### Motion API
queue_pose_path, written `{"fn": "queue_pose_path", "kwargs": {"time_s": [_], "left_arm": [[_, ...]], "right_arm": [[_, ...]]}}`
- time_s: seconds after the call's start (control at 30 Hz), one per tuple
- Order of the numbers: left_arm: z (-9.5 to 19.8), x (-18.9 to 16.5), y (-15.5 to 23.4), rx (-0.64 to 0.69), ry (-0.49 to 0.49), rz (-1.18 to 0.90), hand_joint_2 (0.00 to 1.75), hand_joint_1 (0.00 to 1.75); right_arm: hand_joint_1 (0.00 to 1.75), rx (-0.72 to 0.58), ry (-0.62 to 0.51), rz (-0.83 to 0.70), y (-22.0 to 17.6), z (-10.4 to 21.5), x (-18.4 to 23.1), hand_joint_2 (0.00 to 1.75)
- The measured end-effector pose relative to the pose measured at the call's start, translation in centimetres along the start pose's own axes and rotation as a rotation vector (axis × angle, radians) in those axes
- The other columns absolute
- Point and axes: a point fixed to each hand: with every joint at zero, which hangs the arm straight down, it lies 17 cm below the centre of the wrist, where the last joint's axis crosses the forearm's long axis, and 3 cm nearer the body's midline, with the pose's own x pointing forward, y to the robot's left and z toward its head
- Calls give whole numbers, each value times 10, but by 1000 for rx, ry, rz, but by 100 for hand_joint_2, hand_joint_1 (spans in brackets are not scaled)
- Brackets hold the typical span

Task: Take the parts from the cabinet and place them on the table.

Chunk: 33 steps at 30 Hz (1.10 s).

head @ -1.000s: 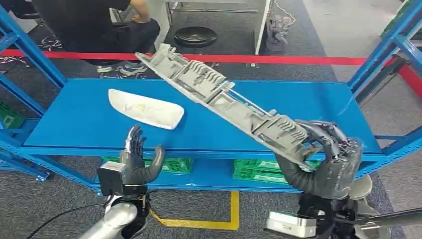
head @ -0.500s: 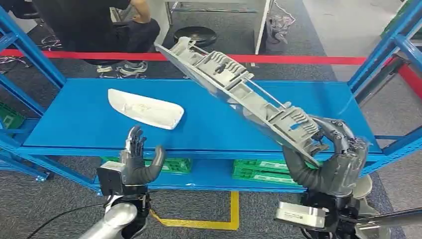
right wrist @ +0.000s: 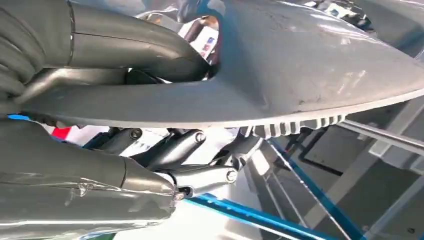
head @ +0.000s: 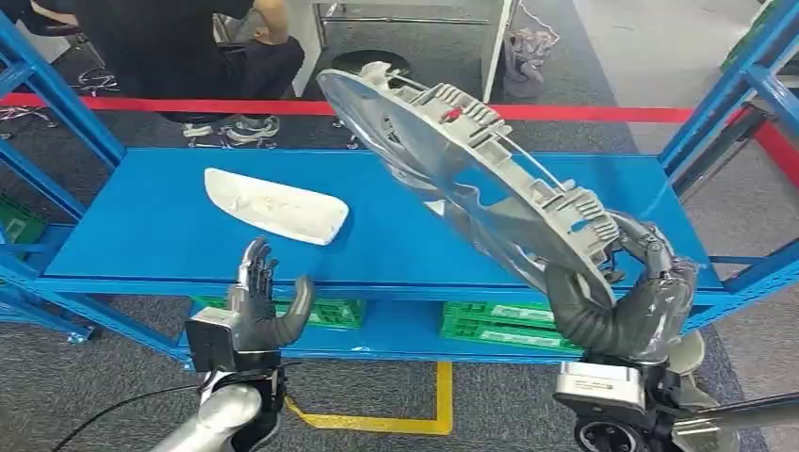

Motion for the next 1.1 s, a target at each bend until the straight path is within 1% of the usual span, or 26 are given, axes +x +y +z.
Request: {"fn": "queue_pose_path", "kwargs": {"time_s": [0.17, 0.37, 0.77, 1.1], "left_arm": [[1, 1, -3, -14, -7, -3, 175, 0], [0, 4, -4, -15, -15, -1, 175, 0], [5, 3, -6, -14, -7, 4, 175, 0], [4, 4, -6, -14, -10, 4, 175, 0]], "right_arm": [[175, 26, 1, 57, 6, 2, 2, 175], [175, 33, -16, 47, 9, 0, 7, 175], [175, 77, -46, 26, 21, 8, 17, 175], [175, 82, -65, 15, 24, 7, 23, 175]]}}
